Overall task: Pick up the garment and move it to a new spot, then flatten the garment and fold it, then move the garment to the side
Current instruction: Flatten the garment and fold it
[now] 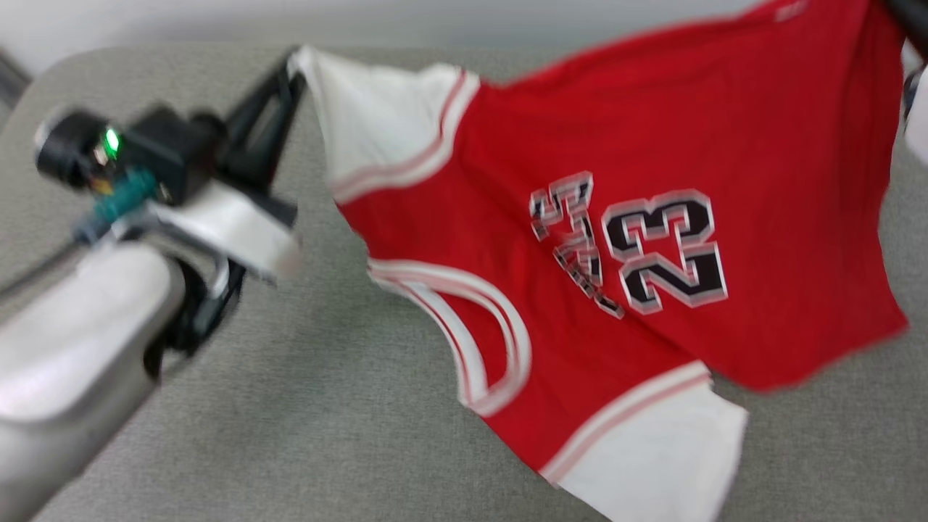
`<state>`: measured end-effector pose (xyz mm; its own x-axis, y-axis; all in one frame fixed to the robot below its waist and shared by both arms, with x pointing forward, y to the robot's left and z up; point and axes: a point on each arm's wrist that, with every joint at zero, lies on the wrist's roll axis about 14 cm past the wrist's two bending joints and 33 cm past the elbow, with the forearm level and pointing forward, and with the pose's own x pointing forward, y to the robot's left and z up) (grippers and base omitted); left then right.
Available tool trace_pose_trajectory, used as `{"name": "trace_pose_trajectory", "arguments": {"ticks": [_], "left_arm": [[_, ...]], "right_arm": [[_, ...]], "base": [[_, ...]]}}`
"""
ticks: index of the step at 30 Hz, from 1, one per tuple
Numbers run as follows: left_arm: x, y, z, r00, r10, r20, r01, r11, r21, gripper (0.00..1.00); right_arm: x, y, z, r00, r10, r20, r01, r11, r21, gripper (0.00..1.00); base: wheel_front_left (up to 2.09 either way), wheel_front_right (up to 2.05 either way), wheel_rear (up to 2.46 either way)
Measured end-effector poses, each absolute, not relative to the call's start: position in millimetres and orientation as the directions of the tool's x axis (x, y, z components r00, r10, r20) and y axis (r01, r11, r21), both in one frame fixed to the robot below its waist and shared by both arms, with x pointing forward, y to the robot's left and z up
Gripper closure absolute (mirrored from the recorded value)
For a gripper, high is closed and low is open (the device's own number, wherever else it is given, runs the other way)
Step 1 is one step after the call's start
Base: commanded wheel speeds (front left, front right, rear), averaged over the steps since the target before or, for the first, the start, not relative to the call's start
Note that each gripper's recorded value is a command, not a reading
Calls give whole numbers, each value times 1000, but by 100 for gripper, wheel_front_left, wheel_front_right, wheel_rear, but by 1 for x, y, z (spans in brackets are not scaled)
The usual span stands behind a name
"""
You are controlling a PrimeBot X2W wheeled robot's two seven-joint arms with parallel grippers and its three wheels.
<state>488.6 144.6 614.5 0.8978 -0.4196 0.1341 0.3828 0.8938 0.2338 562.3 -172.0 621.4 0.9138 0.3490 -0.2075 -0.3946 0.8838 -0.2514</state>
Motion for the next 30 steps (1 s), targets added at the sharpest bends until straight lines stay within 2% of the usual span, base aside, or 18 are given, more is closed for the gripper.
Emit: {"name": "trace_pose_trajectory", "arguments": {"ticks": [9, 17, 26, 30], "left_arm": [[578, 121, 689, 838, -454, 303, 359, 877, 320, 100], [644, 113, 750, 784, -456, 421, 290, 869, 402, 100], [678, 112, 812, 715, -438, 545, 225, 883, 413, 100], [690, 114, 811, 717, -427, 551, 216, 887, 407, 100]], "right_arm": [[625, -178, 673, 961, 273, -42, -273, 913, -304, 100], [679, -182, 717, 975, 210, 78, -166, 909, -382, 100], [715, -179, 756, 963, 191, 191, -99, 908, -407, 100], [731, -173, 744, 964, 196, 178, -113, 913, -392, 100]], "base": [[0, 0, 0], [0, 0, 0], [0, 0, 0], [0, 0, 0]]}}
